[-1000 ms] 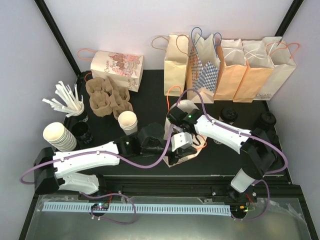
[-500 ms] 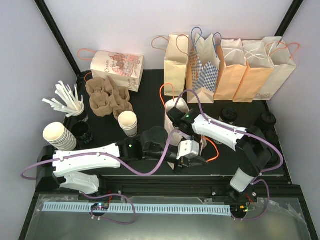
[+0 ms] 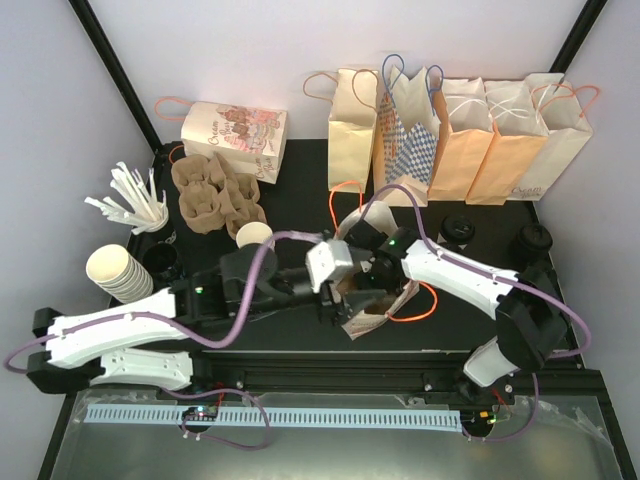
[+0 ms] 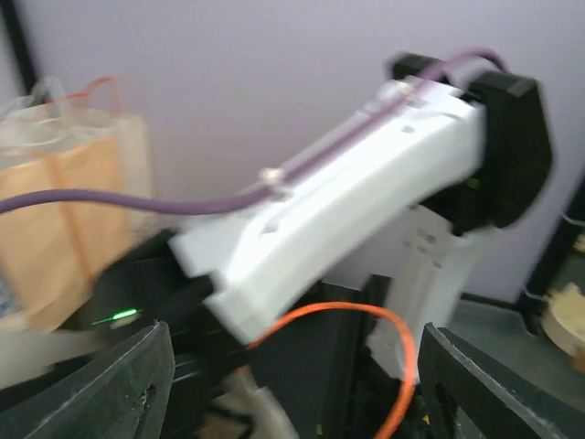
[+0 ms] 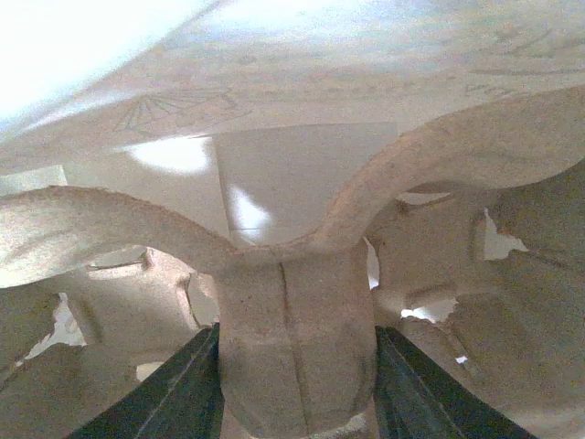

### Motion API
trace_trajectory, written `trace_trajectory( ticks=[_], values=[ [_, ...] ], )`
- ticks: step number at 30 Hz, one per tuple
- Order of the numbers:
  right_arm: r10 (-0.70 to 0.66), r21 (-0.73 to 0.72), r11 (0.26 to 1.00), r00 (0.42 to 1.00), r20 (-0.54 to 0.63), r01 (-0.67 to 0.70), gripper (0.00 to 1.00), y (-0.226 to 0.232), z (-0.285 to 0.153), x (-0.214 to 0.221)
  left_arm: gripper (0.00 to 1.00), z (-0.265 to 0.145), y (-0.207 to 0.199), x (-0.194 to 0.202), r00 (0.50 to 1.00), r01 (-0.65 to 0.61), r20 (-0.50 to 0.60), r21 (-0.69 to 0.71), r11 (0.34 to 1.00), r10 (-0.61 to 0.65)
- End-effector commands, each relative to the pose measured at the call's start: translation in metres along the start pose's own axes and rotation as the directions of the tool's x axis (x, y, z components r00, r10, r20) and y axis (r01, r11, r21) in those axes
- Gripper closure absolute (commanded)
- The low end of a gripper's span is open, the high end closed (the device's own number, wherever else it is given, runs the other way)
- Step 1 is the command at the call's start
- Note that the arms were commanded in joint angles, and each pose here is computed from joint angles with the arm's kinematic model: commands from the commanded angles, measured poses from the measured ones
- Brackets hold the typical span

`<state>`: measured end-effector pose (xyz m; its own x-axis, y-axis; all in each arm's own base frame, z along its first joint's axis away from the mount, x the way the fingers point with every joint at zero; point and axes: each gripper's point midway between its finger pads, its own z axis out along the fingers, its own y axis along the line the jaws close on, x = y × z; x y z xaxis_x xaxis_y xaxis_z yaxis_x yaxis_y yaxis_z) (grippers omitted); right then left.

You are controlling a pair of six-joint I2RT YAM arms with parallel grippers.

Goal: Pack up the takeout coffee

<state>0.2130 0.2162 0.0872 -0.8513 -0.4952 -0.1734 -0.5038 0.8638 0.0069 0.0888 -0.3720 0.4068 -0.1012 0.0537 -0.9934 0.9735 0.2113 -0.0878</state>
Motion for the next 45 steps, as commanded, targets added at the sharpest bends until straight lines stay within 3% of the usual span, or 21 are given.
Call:
trace_trajectory(
  ticks=[1, 5, 8, 15, 21, 24, 29, 31, 45],
  values=[
    [-0.002, -0.003, 1.0, 0.999, 0.046, 0.002, 0.54, 0.001, -0.006, 0.002, 0.24, -0.039, 0.059, -0.003, 0.988, 0.143, -0.013, -0.297, 0.944, -0.154],
    [0.008, -0.027, 1.0, 0.997, 0.075, -0.006, 0.54, 0.004, -0.012, 0.003, 0.22, -0.057, 0.101, 0.031, 0.95, 0.243, -0.077, -0.431, 0.869, -0.304],
    [0.014, -0.031, 0.999, 0.996, 0.089, -0.011, 0.54, 0.004, -0.014, 0.002, 0.21, -0.059, 0.115, 0.055, 0.906, 0.305, -0.136, -0.447, 0.841, -0.401],
    [0.012, -0.036, 0.999, 0.996, 0.09, -0.009, 0.54, 0.006, -0.01, 0.003, 0.21, -0.043, 0.132, 0.071, 0.884, 0.284, -0.206, -0.476, 0.832, -0.42],
    [0.007, -0.032, 0.999, 0.996, 0.094, -0.004, 0.54, 0.009, -0.008, 0.003, 0.36, -0.035, 0.149, 0.092, 0.841, 0.266, -0.284, -0.523, 0.81, -0.46],
    [0.003, -0.022, 1.0, 0.996, 0.094, -0.001, 0.54, 0.008, -0.006, 0.004, 0.49, -0.033, 0.154, 0.101, 0.821, 0.258, -0.315, -0.538, 0.803, -0.475],
    [-0.002, -0.025, 1.0, 0.995, 0.101, 0.004, 0.54, 0.013, -0.006, 0.005, 0.89, -0.036, 0.161, 0.105, 0.809, 0.232, -0.349, -0.55, 0.802, -0.473],
    [-0.007, -0.031, 0.999, 0.994, 0.106, 0.01, 0.54, 0.017, -0.007, 0.005, 0.98, -0.032, 0.166, 0.112, 0.789, 0.215, -0.38, -0.565, 0.797, -0.482],
    [-0.013, 0.065, 0.998, 0.998, 0.059, 0.009, 0.54, 0.027, 0.011, 0.017, 0.98, -0.034, 0.175, 0.089, 0.805, 0.151, -0.398, -0.579, 0.801, -0.44]
  ],
)
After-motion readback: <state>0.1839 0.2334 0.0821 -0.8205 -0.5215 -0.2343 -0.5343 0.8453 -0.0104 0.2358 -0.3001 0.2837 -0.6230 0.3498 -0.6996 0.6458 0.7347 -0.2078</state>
